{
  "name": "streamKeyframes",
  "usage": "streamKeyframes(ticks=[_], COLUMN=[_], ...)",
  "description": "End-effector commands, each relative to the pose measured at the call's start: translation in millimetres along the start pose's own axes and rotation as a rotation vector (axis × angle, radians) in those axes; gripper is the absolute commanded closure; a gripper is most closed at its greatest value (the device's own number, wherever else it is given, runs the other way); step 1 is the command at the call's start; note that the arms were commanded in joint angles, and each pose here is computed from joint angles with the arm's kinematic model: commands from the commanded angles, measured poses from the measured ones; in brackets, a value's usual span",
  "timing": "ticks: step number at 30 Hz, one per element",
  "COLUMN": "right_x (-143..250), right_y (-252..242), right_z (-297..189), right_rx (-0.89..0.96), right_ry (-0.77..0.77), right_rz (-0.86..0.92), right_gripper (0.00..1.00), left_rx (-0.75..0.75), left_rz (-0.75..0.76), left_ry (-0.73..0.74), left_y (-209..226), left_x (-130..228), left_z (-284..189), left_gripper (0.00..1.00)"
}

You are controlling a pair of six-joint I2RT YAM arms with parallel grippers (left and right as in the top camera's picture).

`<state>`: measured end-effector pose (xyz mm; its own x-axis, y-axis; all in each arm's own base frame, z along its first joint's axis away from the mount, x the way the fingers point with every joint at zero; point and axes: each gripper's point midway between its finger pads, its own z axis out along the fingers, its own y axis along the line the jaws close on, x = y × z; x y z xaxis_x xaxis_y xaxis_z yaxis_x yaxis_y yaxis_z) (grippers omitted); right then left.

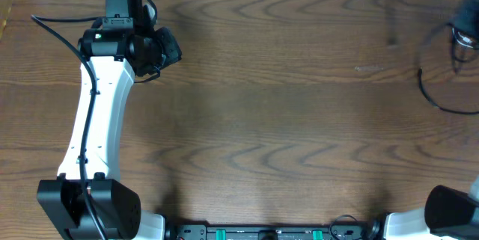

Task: Untangle cables
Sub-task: 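Lift the last black cable and place it at the right edge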

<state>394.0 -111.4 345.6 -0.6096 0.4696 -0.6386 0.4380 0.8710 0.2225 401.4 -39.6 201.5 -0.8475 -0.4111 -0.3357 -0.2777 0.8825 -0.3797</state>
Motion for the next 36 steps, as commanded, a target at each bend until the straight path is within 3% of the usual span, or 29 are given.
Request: streamKeyframes(ticks=[1,7,16,22,30,31,32,35,36], right_x=[-27.5,-31.2,17.2,43.9,59.8,68.9,73.2,85.5,85.8], right_y=[-53.4,-152.9,-224.1,-252.2,-284.7,-289.0,-290.6,-293.6,-293.0], right_z=[-24.5,-28.2,-25.1,23.6,133.3,146.8,152.1,164.2,164.5], right_rx=[0.117,0.328,0.624,0.707,0.697,0.704,0.706,0.711,0.707], right_ry=[-0.099,-0.100,0.059,0.190,0.263,0.295,0.311,0.357,0.358], right_rz=[0.062,0.216,0.424,0.499,0.544,0.543,0.543,0.543,0.544], right_gripper=[0.99,0.99,0.99,0.99,0.99,0.83,0.74,0.24,0.17], left_rx=[-0.011,-0.011,-0.011,-0.011,-0.011,-0.011,-0.011,-0.011,-0.011], left_rz=[-0.001,-0.001,-0.001,-0.001,-0.001,-0.001,-0.001,-0.001,-0.001], left_ry=[-0.004,-0.004,-0.003,-0.003,-0.004,-0.004,-0.004,-0.004,-0.004], left_y=[2.9,2.9,2.8,2.8,2.9,2.9,2.9,2.9,2.9], left_x=[-0.7,-0.7,-0.4,-0.4,-0.6,-0.6,-0.6,-0.7,-0.7], left_z=[0.1,0.1,0.2,0.2,0.1,0.1,0.1,0.1,0.1], left_gripper=[0.64,0.64,0.64,0.64,0.64,0.63,0.63,0.63,0.63])
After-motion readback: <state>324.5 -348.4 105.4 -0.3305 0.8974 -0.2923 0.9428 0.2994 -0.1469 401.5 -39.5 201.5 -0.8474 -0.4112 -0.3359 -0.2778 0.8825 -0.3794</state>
